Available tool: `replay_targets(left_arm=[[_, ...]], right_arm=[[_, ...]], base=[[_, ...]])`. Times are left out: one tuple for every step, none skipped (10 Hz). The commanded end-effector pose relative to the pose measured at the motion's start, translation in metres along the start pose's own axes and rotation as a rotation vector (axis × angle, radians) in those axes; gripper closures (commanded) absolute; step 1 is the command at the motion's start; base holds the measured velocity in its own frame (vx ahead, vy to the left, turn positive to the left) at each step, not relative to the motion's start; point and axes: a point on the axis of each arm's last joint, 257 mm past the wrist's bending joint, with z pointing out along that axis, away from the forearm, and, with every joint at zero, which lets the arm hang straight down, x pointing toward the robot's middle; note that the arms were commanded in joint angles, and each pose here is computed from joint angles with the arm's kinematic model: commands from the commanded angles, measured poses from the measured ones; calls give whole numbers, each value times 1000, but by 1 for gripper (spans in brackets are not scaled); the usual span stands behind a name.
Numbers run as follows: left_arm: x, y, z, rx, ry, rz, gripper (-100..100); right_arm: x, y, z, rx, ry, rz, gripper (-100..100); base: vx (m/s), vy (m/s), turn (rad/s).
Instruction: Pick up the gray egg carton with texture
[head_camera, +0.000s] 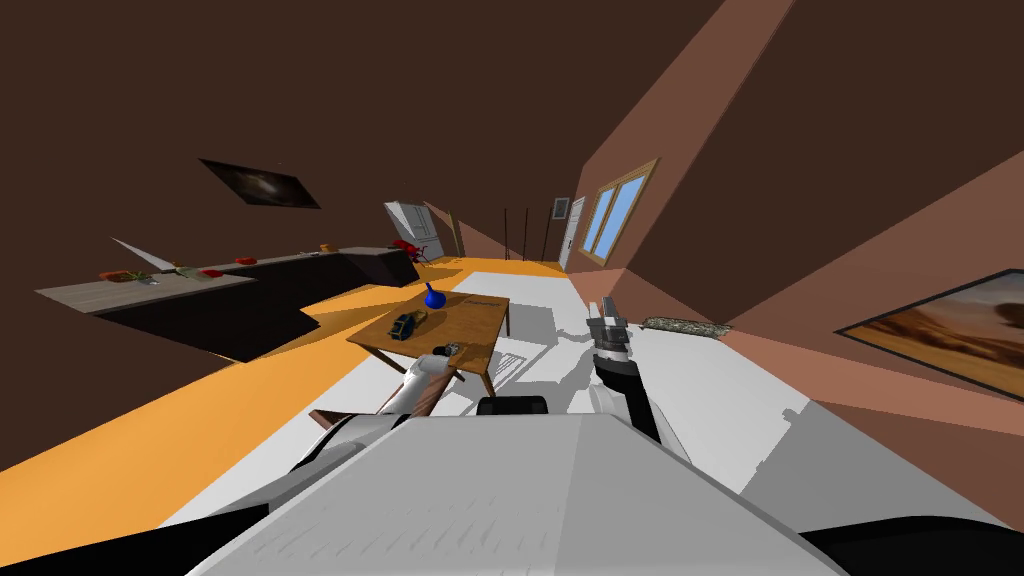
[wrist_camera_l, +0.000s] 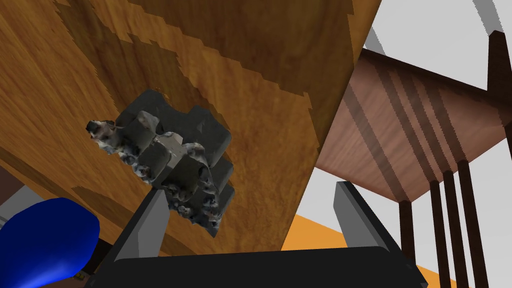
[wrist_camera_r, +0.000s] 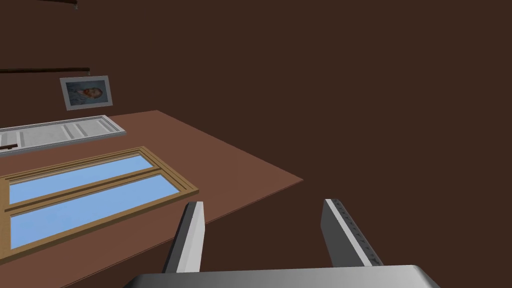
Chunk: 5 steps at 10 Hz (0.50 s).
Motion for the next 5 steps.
replay_targets(left_arm=[[4,4,-1,-8,-11,13,-100],[4,4,-1,-8,-11,-15,-100],[4,4,-1,-8,-12,-36,-100],[7,6,-1,-13,-22,-14,-100],[7,6,-1,-12,-22,-41,-100]], right_arm=[[0,0,0,0,0,0,0],[0,0,0,0,0,0,0],[0,0,0,0,0,0,0],[0,0,0,0,0,0,0],[0,0,0,0,0,0,0]], base=[[-14,60,-115],[-12,61,-69],[-11,31,4],[-18,44,-120],[-22,49,-89]])
